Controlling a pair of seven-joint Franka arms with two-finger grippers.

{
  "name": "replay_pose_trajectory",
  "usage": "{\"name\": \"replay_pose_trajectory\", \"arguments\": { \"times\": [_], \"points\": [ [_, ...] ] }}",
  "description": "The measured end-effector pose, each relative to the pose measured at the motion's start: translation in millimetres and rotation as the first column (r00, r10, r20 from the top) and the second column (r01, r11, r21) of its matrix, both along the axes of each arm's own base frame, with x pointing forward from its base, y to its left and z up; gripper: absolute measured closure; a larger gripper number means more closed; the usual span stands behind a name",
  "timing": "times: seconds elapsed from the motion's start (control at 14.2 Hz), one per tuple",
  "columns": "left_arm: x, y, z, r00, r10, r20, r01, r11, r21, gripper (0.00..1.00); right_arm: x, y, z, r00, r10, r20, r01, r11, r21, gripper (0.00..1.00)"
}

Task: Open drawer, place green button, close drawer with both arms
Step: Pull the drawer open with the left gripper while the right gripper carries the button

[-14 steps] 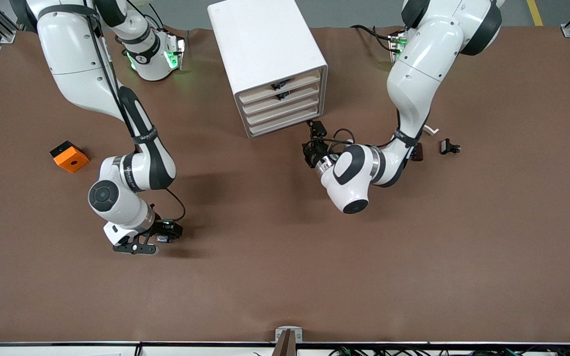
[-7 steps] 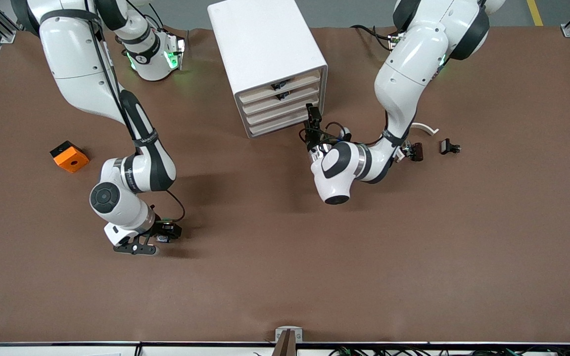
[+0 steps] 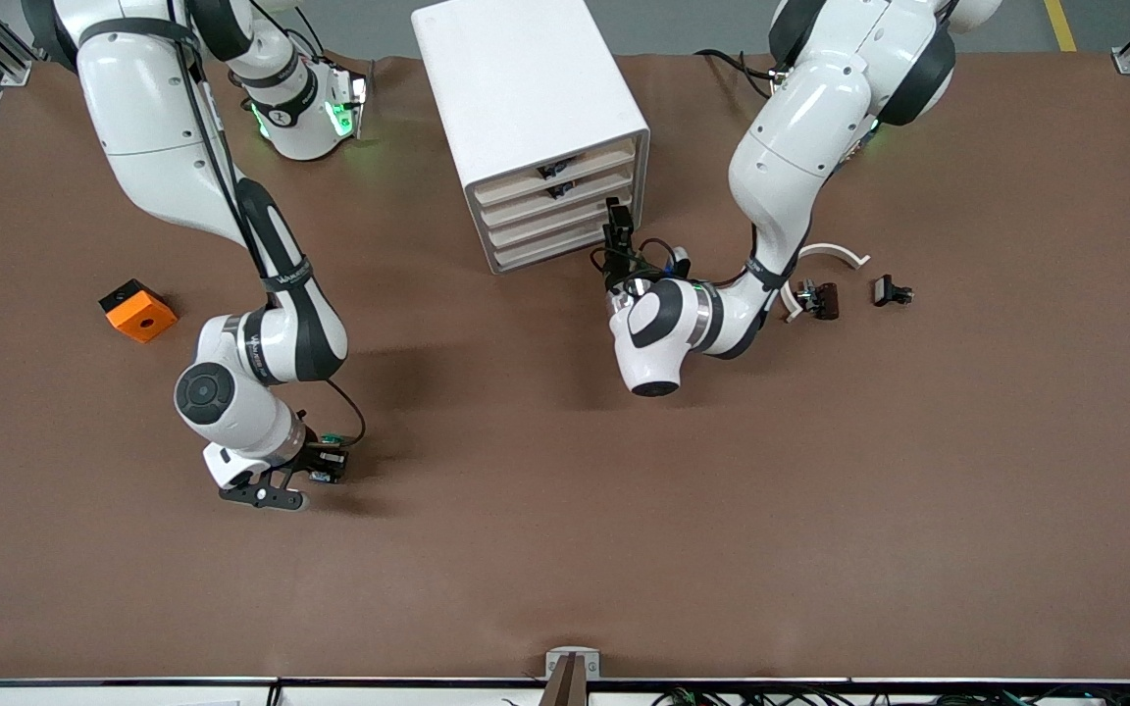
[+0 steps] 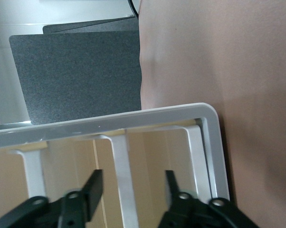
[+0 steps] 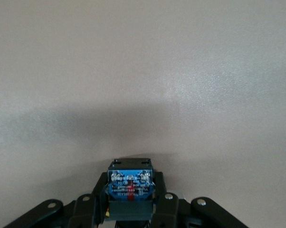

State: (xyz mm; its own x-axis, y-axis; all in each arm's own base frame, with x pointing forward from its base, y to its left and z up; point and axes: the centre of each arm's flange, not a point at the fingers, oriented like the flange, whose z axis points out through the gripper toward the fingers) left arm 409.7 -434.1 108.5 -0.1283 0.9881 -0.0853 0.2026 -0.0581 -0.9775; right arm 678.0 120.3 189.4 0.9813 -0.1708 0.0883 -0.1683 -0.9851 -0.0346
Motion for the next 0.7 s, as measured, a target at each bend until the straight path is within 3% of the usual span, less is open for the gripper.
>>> {"name": "replay_pose_trajectory", "arguments": {
  "times": [0.14,0.28,0.35,0.49,0.7],
  "points": [
    [-7,-3,-4,1.0,-0.012,-0.01,0.012,1.0,0.004,0.55,3,4,7,0.999,-0.042,-0.016,0.042,0.999,0.005,0.59],
    [-17,-9,-4,0.999,-0.028,-0.047,0.028,1.0,-0.005,0.73,6,17,17,0.995,-0.091,-0.044,0.091,0.996,0.01,0.59],
    [-21,-12,-3,0.998,-0.036,-0.058,0.035,0.999,-0.011,0.73,5,28,25,0.991,-0.118,-0.062,0.118,0.993,0.011,0.59],
    [-25,-16,-3,0.997,-0.043,-0.063,0.043,0.999,-0.012,0.9,1,53,46,0.982,-0.17,-0.083,0.172,0.985,0.012,0.59],
    [-26,-14,-6,0.997,-0.04,-0.068,0.04,0.999,-0.003,0.92,-10,83,79,0.967,-0.232,-0.104,0.235,0.972,0.014,0.59]
  ]
}}
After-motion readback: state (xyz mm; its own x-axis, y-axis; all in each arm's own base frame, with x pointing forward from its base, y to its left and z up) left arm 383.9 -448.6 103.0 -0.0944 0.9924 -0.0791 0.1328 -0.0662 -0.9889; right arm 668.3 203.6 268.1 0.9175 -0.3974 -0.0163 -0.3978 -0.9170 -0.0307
